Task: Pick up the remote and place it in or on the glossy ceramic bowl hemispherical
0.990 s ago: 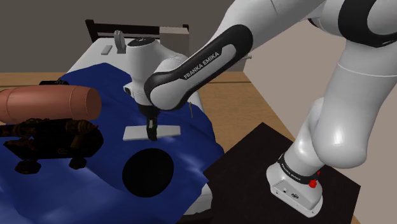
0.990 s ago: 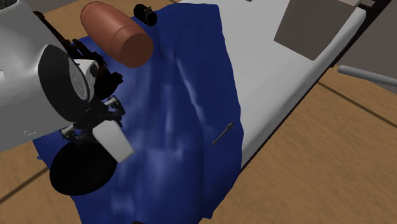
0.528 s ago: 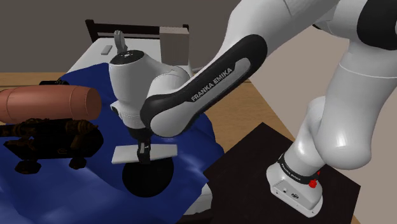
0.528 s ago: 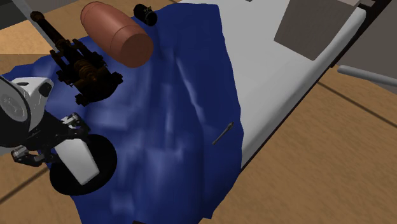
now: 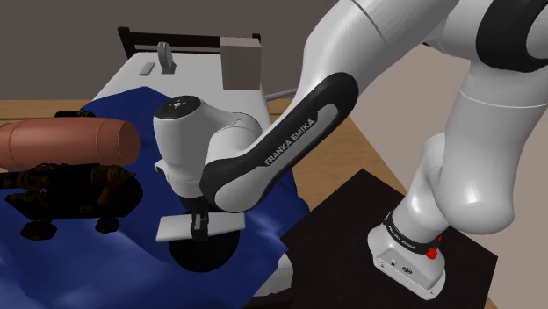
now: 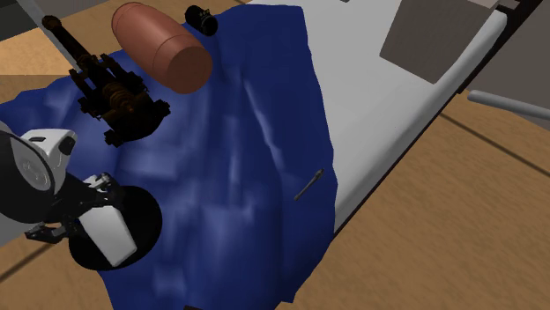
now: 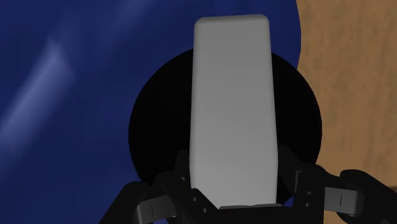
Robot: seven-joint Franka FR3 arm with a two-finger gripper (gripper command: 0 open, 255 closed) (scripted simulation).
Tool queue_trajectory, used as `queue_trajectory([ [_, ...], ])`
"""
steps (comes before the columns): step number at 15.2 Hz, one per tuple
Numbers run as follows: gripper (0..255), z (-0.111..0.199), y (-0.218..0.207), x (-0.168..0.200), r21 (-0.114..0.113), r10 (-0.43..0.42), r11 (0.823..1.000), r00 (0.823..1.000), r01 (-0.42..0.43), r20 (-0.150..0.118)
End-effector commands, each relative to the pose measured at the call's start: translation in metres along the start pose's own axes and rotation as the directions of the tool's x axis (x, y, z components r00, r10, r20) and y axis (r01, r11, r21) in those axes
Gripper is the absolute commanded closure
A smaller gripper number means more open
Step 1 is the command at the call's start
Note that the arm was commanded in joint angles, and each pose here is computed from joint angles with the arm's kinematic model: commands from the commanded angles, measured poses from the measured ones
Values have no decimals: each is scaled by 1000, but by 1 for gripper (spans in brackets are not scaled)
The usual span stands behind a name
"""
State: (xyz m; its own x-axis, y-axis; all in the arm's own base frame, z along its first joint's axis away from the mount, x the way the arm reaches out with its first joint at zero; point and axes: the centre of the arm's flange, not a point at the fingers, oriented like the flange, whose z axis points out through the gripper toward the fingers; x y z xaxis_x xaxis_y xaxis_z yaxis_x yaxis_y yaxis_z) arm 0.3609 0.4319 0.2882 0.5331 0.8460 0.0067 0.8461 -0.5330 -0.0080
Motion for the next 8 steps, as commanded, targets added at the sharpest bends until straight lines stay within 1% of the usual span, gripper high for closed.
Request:
queue_trajectory([
  [1,255,11,1,0,0,0,1000,1000,0,-1],
  [6,255,36,1,0,0,0,1000,1000,0,-1],
  [8,255,36,1,0,0,0,1000,1000,0,-1],
])
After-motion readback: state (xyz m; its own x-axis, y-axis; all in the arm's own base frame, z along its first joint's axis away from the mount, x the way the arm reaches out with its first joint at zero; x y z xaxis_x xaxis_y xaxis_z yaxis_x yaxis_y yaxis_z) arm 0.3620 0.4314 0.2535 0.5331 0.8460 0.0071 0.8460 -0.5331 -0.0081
